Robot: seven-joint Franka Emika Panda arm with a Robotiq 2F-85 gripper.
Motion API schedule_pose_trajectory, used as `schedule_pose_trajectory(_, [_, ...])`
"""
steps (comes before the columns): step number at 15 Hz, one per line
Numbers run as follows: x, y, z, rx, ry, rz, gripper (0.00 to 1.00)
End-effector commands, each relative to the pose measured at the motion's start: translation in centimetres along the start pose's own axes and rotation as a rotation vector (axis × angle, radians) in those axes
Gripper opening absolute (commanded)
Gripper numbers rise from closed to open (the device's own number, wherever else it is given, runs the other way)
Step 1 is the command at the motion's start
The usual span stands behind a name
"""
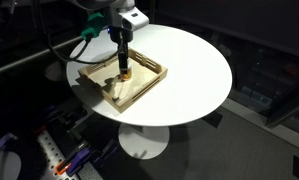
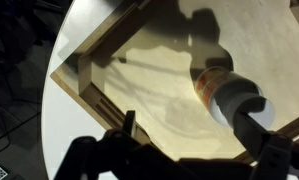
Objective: Put the lid on the bottle
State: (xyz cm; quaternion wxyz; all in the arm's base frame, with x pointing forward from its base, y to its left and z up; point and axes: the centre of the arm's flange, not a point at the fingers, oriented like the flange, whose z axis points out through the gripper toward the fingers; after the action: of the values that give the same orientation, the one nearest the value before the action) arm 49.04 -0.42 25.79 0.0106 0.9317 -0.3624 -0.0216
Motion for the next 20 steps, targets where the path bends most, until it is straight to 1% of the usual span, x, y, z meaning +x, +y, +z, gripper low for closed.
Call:
schedule_pose_trajectory(1, [0.2, 0.0, 0.0, 0.008, 0.006, -0.028, 1.0])
schedule_pose_trajectory(14, [0.7, 0.0, 0.6, 0.005, 0.003, -0.043, 1.0])
schedule_pose_trajectory(20, [0.3, 0.3, -1.3, 0.023, 0.019, -0.048, 1.0])
